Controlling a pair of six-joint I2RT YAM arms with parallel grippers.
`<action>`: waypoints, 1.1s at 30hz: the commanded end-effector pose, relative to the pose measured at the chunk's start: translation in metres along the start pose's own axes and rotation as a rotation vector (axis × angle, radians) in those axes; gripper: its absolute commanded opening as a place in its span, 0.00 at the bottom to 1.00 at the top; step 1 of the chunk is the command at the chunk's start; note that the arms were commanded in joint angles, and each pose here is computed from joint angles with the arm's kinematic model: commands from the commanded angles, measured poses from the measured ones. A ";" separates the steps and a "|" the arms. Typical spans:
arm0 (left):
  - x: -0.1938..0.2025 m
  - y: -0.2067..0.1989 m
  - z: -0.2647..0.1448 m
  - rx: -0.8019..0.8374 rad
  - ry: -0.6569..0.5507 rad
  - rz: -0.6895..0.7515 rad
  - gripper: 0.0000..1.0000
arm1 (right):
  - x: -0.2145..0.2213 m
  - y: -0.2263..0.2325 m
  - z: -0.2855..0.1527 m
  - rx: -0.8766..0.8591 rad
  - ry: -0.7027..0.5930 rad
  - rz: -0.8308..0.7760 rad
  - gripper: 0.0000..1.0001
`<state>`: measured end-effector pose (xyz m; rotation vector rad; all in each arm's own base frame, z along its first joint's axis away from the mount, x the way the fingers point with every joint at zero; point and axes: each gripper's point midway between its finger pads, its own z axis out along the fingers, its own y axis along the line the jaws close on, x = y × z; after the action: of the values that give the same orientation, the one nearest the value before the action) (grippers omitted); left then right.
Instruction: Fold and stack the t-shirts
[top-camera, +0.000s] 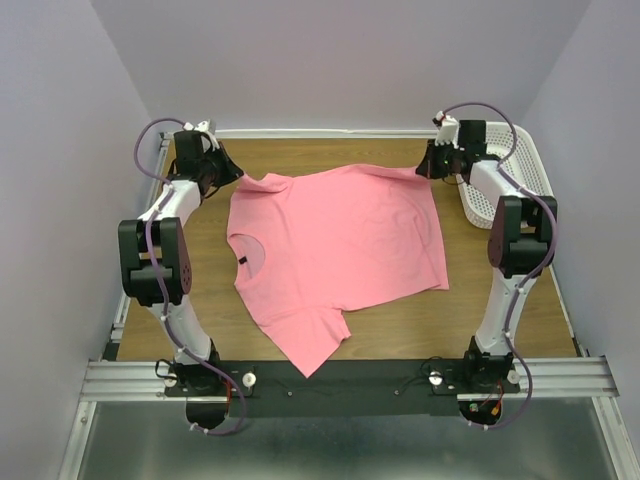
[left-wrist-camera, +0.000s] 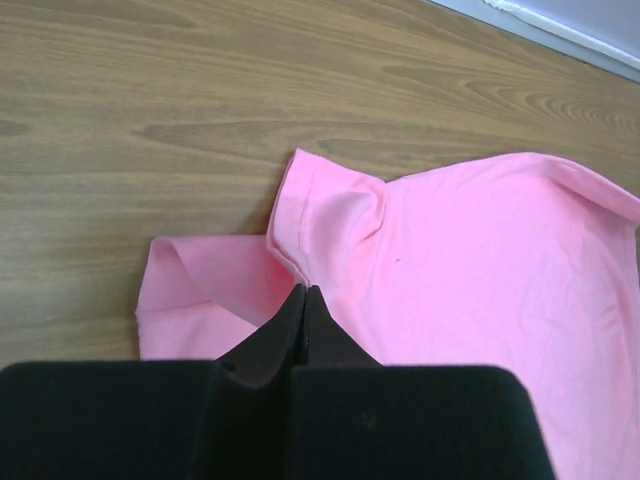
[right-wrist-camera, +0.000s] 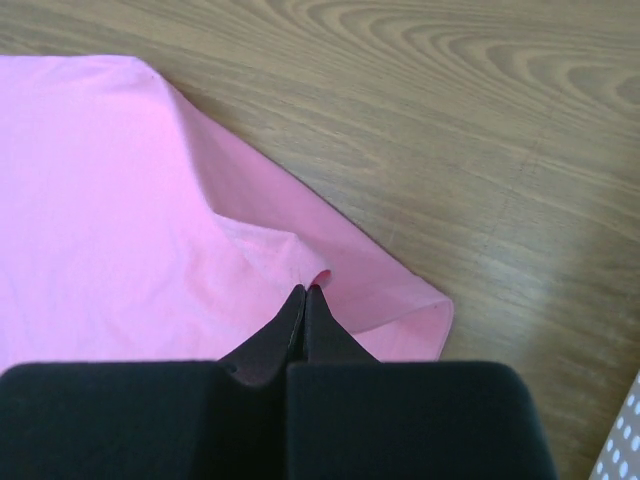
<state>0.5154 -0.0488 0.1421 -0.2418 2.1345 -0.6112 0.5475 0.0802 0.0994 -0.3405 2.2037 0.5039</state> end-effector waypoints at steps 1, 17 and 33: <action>-0.029 -0.011 -0.024 -0.016 -0.096 0.062 0.00 | -0.035 -0.004 -0.032 -0.001 -0.105 -0.058 0.01; -0.017 -0.004 -0.049 -0.076 -0.092 0.081 0.00 | -0.024 -0.016 -0.045 0.003 -0.099 -0.053 0.01; -0.010 -0.010 -0.070 -0.073 -0.114 0.090 0.00 | -0.015 -0.024 -0.039 0.026 -0.078 -0.060 0.00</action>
<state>0.4708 -0.0357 0.1765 -0.2228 2.0820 -0.4954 0.5396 0.0446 0.1312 -0.3479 2.1234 0.4636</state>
